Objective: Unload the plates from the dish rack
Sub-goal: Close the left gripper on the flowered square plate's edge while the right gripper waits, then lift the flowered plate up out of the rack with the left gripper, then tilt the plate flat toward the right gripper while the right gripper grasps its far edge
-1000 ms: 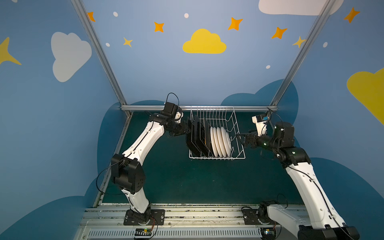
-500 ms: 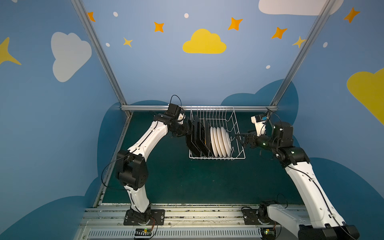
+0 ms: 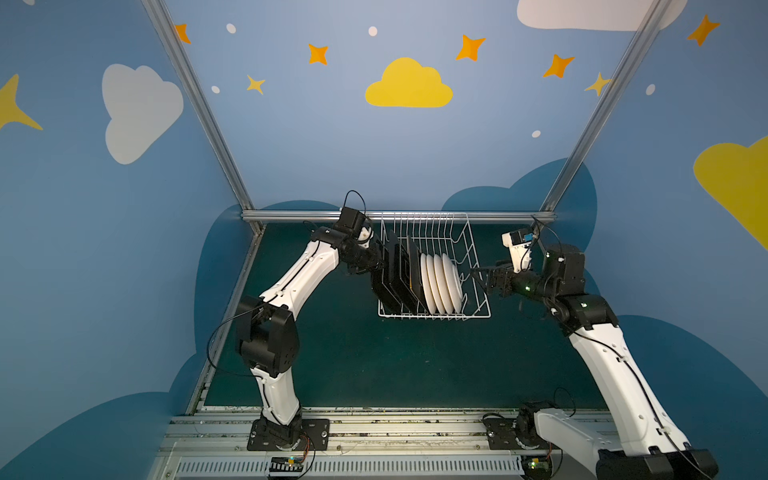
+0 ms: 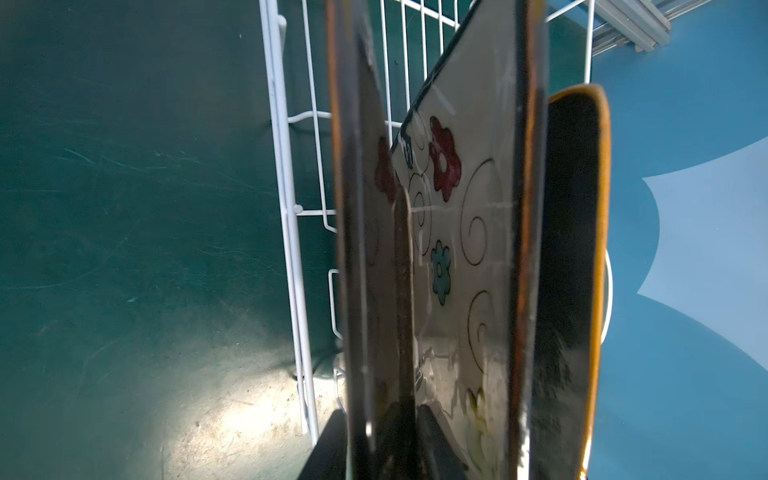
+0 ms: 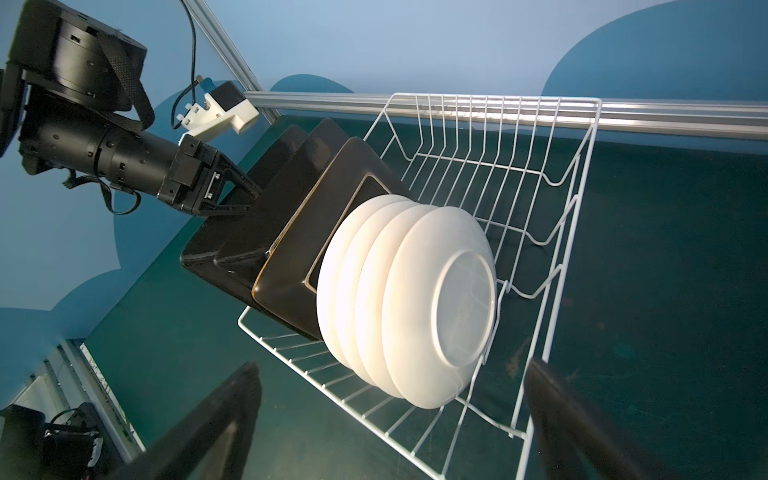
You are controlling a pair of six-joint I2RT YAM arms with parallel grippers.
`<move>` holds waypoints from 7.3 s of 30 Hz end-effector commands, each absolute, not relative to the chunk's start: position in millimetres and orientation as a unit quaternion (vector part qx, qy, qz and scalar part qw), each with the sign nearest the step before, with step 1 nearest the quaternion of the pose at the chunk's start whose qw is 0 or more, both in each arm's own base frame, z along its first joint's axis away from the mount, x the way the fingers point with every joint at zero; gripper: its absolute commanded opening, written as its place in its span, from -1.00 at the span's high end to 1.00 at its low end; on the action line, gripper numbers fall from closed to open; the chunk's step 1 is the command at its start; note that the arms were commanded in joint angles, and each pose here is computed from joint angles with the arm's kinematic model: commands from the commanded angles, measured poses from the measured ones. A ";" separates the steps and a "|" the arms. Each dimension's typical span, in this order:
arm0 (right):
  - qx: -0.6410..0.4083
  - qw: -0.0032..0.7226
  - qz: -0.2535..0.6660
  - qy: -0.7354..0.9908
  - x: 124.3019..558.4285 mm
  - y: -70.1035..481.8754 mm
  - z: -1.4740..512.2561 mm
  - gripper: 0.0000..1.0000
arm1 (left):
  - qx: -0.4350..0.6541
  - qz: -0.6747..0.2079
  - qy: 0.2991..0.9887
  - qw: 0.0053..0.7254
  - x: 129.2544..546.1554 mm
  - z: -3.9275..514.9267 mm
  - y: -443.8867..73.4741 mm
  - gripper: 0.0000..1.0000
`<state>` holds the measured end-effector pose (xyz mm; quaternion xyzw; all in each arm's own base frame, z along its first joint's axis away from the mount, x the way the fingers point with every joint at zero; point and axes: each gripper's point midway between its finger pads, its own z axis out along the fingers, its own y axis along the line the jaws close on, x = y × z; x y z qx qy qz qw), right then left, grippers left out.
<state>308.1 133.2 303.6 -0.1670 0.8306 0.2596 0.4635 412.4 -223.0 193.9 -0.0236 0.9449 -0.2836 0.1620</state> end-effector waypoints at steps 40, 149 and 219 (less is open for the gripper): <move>-0.193 0.476 0.270 0.815 302.9 141.5 308.9 -0.96 | -0.064 -0.294 0.942 0.148 401.5 206.5 -226.7 0.94; -0.038 0.368 0.446 0.815 343.0 208.5 371.0 -0.96 | 0.387 0.053 0.602 0.696 344.1 440.6 -196.4 0.94; 0.030 0.142 0.570 0.809 362.6 310.8 331.0 1.00 | 0.503 0.182 0.467 0.704 323.8 389.8 -241.1 0.23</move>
